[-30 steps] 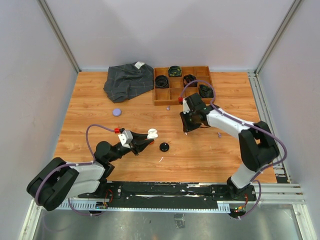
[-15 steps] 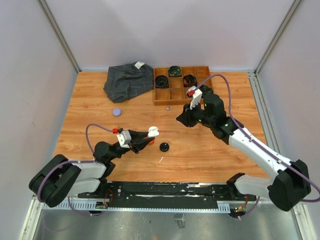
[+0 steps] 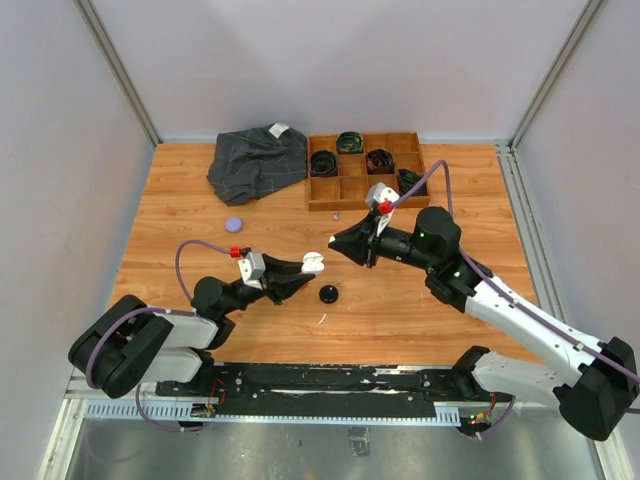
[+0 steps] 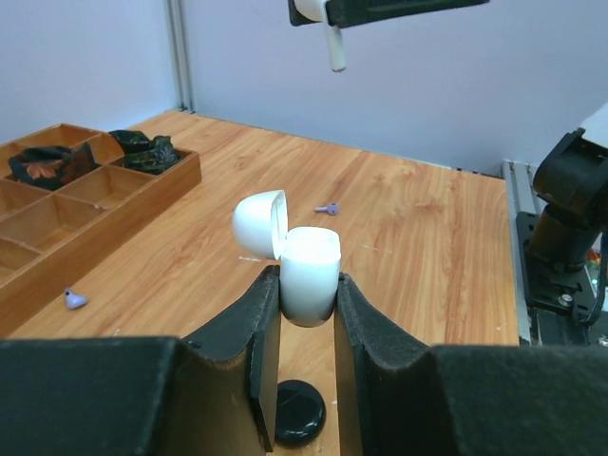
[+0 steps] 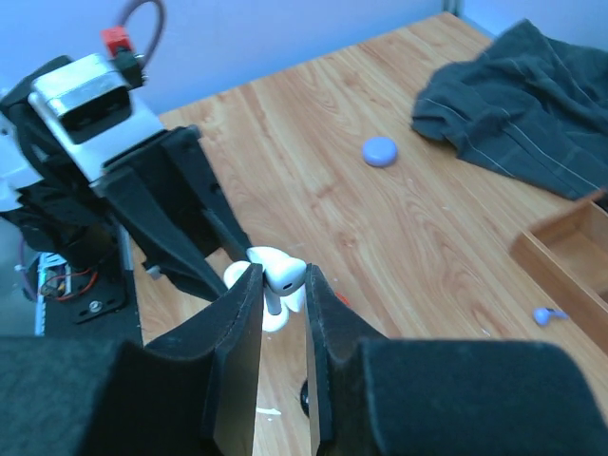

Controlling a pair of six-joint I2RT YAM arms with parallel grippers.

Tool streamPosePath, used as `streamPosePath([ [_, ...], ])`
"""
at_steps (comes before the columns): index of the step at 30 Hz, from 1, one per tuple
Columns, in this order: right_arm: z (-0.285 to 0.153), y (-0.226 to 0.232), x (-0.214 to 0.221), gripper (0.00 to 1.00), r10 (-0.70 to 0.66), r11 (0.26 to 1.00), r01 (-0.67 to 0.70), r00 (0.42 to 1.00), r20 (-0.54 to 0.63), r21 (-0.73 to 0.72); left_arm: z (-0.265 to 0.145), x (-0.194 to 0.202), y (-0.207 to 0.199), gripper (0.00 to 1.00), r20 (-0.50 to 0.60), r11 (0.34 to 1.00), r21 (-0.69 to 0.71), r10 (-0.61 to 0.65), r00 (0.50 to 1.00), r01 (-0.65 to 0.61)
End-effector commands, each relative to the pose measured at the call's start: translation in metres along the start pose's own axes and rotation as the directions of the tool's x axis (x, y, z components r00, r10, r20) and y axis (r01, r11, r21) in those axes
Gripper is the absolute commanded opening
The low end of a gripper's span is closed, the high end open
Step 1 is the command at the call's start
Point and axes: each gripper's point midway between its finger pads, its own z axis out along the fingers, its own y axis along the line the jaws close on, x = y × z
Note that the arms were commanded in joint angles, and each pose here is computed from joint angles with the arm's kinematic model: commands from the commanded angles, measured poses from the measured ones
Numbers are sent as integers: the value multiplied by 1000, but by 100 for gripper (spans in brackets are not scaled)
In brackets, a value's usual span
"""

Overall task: Insert the wireless bluetooth earbuds into the charging case
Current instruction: Place the earbud in the charging case.

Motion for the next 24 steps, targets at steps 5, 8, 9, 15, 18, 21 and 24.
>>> streamPosePath([
  [5,11,49,-15,17,-100,972,121,989,112,-201,6,-78,-25,0,265,984,100,118,957,-149],
  [8,12,56,-13,17,-114,965,138,986,120,-223,4,-86,-31,0,286,981,111,122,951,-159],
  [9,13,59,-13,17,-117,963,142,986,120,-231,3,-88,-32,0,292,980,116,123,948,-163],
  [15,16,73,-13,17,-128,947,162,982,137,-278,0,-99,-39,0,320,976,135,122,939,-173],
  [18,19,76,-9,17,-132,943,166,982,132,-290,0,-103,-42,0,330,974,143,123,936,-178],
  [21,21,77,-6,16,-137,942,169,983,125,-291,-1,-107,-45,0,340,971,154,122,933,-183],
  [24,23,76,-4,16,-141,943,171,982,123,-286,-2,-110,-48,0,347,968,166,120,930,-187],
])
